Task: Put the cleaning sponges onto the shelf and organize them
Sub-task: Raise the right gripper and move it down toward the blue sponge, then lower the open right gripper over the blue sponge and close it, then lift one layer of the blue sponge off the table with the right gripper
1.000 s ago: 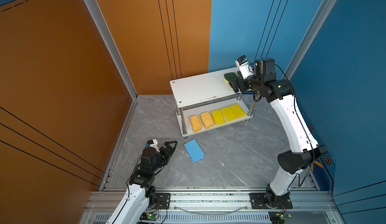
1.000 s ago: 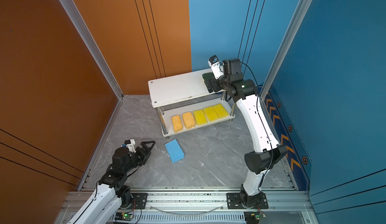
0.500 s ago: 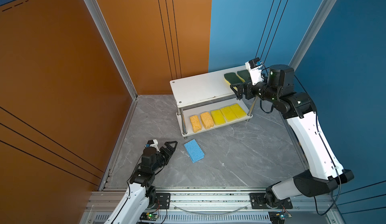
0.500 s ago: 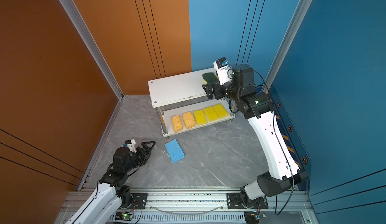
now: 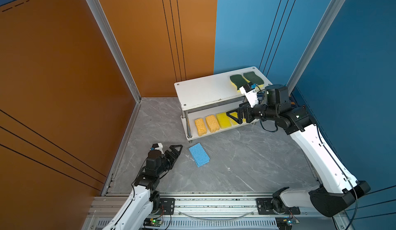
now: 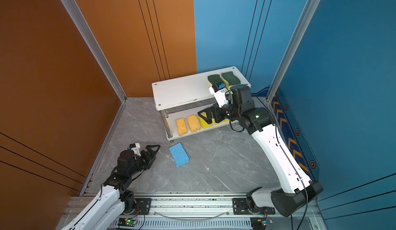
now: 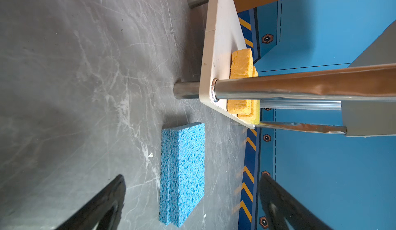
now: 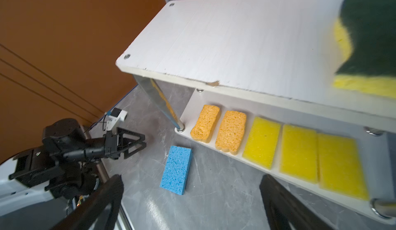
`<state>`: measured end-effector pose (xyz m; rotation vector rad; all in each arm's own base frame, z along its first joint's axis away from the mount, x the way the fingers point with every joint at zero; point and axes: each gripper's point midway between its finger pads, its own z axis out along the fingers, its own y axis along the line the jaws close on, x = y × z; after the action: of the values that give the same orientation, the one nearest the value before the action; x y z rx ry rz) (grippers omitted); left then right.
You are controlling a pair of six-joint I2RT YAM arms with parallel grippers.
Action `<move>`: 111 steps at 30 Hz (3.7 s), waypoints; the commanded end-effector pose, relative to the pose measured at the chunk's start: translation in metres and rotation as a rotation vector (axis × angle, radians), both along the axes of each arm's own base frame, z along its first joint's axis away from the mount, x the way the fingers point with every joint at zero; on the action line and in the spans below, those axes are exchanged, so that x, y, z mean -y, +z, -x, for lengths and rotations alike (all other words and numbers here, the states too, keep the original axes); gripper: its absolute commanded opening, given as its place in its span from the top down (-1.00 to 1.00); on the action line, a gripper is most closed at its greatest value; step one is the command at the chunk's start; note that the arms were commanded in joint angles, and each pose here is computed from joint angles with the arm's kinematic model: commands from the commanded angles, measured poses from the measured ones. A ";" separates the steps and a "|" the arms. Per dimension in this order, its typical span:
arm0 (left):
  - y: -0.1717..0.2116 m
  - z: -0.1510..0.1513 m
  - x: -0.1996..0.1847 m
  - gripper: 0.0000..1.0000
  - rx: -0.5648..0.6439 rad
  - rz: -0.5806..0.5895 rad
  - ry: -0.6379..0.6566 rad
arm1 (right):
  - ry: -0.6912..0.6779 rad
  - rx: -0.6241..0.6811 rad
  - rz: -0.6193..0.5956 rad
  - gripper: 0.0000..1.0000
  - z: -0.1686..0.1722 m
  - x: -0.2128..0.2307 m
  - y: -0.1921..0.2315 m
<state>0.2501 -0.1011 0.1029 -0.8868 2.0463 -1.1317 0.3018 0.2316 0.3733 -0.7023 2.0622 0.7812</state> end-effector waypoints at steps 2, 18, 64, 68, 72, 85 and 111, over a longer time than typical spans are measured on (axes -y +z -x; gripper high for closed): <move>0.003 0.000 0.002 -0.95 0.006 0.005 -0.018 | 0.104 -0.070 0.023 -0.97 0.032 -0.017 -0.024; 0.012 0.000 0.002 -0.95 -0.004 -0.008 -0.029 | 0.116 -0.159 0.175 -1.00 0.046 -0.078 -0.160; -0.004 0.011 0.001 -0.95 -0.033 -0.012 -0.035 | 0.007 -0.283 0.483 -0.97 0.042 -0.157 -0.322; -0.006 0.011 -0.001 -0.95 -0.034 -0.014 -0.028 | 0.002 -0.281 0.504 -0.94 0.041 -0.155 -0.327; -0.007 0.010 -0.001 -0.95 -0.039 -0.011 -0.026 | -0.005 -0.281 0.535 -0.90 0.039 -0.152 -0.334; -0.009 0.010 -0.003 -0.95 -0.043 -0.010 -0.018 | 0.002 -0.267 0.574 -0.53 0.037 -0.150 -0.339; -0.008 0.010 -0.003 -0.95 -0.042 -0.005 -0.010 | 0.046 -0.287 0.567 -0.20 0.041 -0.151 -0.332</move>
<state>0.2415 -0.0977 0.0969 -0.9223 2.0867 -1.1163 0.2626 0.3852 0.0402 -0.9548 2.5548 0.3279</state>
